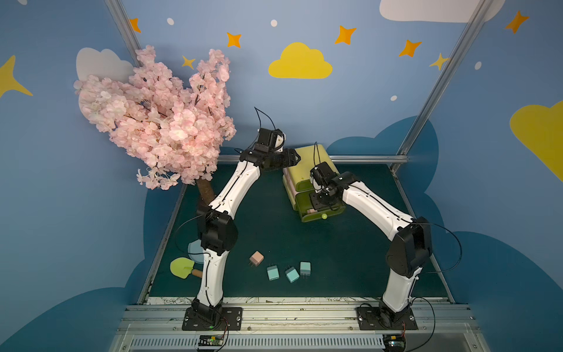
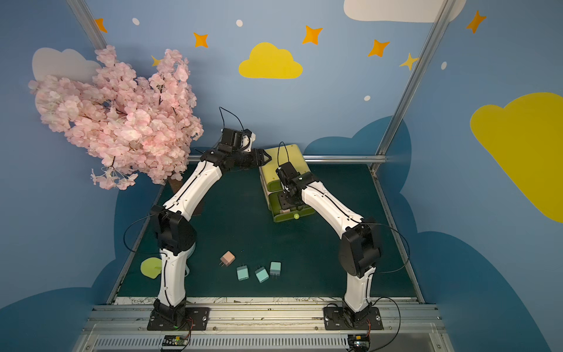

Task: Place the plugs into the drawer by color
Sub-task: Place the plug in the drawer.

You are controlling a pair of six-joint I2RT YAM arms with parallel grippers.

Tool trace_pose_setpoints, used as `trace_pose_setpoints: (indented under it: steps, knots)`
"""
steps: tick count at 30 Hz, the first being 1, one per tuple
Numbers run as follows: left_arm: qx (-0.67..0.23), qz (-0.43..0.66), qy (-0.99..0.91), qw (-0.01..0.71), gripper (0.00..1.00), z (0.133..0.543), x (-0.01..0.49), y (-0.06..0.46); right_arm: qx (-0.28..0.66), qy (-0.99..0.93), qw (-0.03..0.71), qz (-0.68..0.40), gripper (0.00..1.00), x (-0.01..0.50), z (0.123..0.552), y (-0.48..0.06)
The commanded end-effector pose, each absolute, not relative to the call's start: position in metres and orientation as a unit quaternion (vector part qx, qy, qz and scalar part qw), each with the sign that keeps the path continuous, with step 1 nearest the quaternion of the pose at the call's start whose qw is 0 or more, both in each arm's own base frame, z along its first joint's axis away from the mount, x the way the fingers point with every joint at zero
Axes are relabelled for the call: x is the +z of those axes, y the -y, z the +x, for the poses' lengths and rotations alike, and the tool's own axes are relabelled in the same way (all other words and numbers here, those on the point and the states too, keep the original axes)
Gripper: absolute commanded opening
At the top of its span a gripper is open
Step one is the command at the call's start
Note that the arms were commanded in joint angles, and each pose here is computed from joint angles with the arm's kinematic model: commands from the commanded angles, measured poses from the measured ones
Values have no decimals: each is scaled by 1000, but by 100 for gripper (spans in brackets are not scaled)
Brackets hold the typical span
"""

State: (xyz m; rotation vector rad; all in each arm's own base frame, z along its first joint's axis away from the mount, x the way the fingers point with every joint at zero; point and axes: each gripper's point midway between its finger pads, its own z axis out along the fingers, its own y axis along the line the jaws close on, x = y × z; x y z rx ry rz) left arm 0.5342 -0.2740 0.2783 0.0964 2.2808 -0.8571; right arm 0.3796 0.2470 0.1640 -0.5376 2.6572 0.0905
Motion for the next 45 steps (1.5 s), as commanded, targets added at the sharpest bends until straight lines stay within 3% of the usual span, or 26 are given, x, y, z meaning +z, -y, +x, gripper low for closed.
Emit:
trace_pose_setpoints:
  steps: [1, 12, 24, 45]
  knots:
    - [-326, 42, -885, 328, 73, 534, 266, 277, 29, -955, 210, -209, 14, 162, 390, -243]
    - [-323, 43, -888, 325, 73, 539, 262, 278, 9, -966, 169, -195, 14, 139, 396, -227]
    - [-322, 40, -890, 320, 73, 540, 257, 276, 9, -965, 199, -171, 14, 162, 384, -219]
    - [-322, 40, -891, 319, 73, 539, 258, 275, 20, -971, 185, -151, 14, 155, 367, -215]
